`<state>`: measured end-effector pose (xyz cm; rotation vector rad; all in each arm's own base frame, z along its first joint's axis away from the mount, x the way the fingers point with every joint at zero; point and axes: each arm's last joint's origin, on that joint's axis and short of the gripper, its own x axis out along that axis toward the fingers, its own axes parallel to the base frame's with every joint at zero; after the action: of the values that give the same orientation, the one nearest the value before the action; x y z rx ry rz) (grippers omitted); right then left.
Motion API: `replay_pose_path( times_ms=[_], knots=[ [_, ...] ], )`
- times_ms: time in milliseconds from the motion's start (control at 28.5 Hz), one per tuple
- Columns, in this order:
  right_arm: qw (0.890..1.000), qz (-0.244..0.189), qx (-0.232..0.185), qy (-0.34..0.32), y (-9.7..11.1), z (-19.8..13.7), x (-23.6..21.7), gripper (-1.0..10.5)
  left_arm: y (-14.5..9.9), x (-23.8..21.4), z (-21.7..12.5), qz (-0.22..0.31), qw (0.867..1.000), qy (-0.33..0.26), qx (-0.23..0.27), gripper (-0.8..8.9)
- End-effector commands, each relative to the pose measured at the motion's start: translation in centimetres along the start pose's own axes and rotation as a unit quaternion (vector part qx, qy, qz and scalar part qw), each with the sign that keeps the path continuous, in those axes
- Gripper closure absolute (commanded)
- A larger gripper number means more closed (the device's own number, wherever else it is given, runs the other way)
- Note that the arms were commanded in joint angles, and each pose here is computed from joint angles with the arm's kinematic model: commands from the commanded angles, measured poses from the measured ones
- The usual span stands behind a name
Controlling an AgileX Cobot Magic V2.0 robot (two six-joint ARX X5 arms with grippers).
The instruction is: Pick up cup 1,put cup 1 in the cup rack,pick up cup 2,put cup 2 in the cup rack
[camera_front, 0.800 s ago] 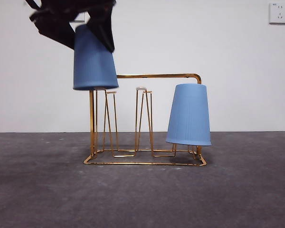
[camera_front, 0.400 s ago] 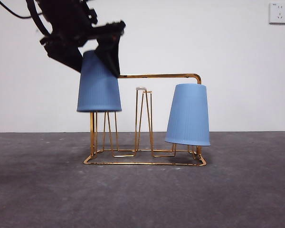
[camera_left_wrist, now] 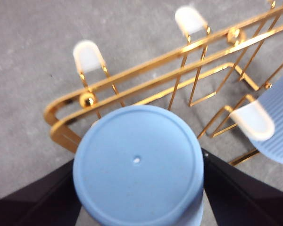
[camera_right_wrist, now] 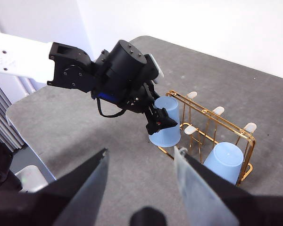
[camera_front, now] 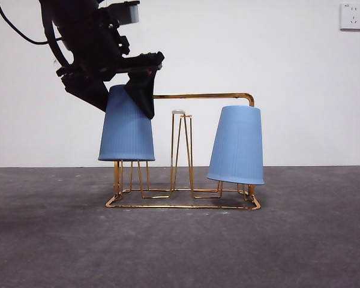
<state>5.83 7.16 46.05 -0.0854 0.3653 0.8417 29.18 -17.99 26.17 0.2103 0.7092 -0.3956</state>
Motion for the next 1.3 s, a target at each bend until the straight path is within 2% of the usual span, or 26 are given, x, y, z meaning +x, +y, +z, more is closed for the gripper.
replay_pose_path(
  times_ms=[35,597,668,773,843,1159,1300],
  knots=[
    [1.000,-0.002,-0.004,-0.003,0.0,0.0,0.0,7.1,0.0,0.7,-0.2,0.001,1.000,0.010,-0.003,8.22],
    [1.000,-0.002,-0.004,-0.002,0.0,0.0,0.0,7.1,-0.2,1.9,-1.0,-0.002,0.999,0.044,-0.008,8.04],
    [1.000,-0.002,-0.004,-0.002,0.0,0.0,0.0,7.1,-0.1,1.8,-1.2,-0.002,0.999,0.051,-0.007,7.39],
    [1.000,-0.002,-0.004,-0.002,0.0,0.0,0.0,7.1,-0.1,1.8,-1.3,-0.002,0.998,0.060,-0.006,5.56],
    [1.000,-0.002,-0.004,-0.002,0.0,0.0,0.0,7.1,-0.2,1.8,-1.4,-0.007,0.998,0.063,-0.006,4.75],
    [1.000,-0.002,-0.004,-0.001,0.0,0.0,0.0,7.1,-0.2,0.9,-1.4,-0.026,0.997,0.071,-0.006,4.53],
    [1.000,-0.002,-0.004,-0.001,0.0,0.0,0.0,7.1,-0.1,0.3,-1.4,-0.026,0.997,0.073,-0.006,3.54]
  ],
)
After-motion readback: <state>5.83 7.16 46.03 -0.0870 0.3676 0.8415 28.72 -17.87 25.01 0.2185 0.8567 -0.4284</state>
